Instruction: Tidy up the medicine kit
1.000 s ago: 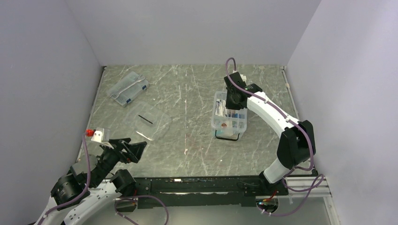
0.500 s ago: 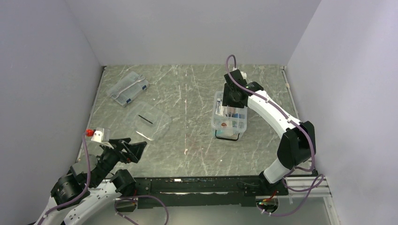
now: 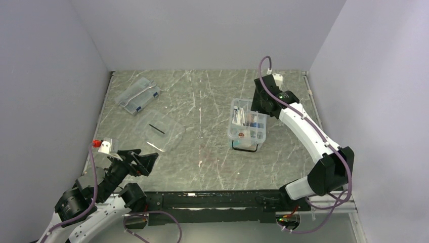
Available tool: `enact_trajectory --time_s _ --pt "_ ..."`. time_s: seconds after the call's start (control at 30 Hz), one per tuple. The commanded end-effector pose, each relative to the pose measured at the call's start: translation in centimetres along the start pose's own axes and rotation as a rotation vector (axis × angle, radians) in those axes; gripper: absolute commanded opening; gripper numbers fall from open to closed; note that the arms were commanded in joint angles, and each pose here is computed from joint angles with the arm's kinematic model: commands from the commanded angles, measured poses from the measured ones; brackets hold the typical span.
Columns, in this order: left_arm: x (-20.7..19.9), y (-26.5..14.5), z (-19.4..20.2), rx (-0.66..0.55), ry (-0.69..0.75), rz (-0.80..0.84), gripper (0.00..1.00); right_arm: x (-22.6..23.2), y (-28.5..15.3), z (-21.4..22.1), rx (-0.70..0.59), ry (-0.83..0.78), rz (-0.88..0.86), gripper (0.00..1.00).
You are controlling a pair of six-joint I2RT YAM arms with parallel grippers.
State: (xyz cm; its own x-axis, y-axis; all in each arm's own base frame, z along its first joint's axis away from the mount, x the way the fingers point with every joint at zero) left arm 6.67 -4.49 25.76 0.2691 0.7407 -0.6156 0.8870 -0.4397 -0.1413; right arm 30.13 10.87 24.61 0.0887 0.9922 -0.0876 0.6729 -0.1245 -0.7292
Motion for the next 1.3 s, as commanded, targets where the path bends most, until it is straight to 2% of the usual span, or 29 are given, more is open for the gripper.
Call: enact_trajectory --time_s 0.0,0.23,0.6,0.67,0.8,0.83,1.27 --pt "-0.2 0.1 -0.2 -0.014 -0.009 0.009 0.99 -2.3 0.2 0.1 -0.026 0.047 0.066 0.58" --pt "-0.3 0.1 -0.2 -0.013 -0.011 0.012 0.99 -4.7 1.6 1.0 -0.017 0.131 0.092 0.54" --pt "-0.3 0.2 -0.2 -0.010 -0.005 0.010 0.99 -7.5 4.5 0.3 -0.006 0.273 0.106 0.37" --pt "-0.3 0.2 -0.2 -0.010 -0.007 0.011 0.99 -7.2 5.2 0.1 0.009 0.274 0.099 0.29" --pt "-0.3 0.2 -0.2 -0.010 -0.006 0.010 0.99 -6.6 6.6 -0.2 0.020 0.287 0.082 0.05" --pt "-0.3 0.2 -0.2 -0.009 -0.005 0.009 0.99 -6.4 7.0 -0.3 0.027 0.291 0.077 0.01" --pt "-0.3 0.3 -0.1 -0.004 -0.005 0.004 0.99 -4.6 10.5 -1.4 0.039 0.312 -0.002 0.00"
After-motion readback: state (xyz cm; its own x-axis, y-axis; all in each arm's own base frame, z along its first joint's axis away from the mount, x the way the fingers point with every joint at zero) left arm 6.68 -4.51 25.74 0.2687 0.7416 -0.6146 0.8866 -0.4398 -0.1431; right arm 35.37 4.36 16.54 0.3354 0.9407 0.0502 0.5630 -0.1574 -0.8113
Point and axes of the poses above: each gripper's point midway between its finger pads, its own y axis out along the fingers, its own x axis along the line the jaws close on, z = x × y, the point moved 7 cm from there along -y, back along the fingers, and after that the axes turned 11 degrees about -y, right-handed, at the moved point
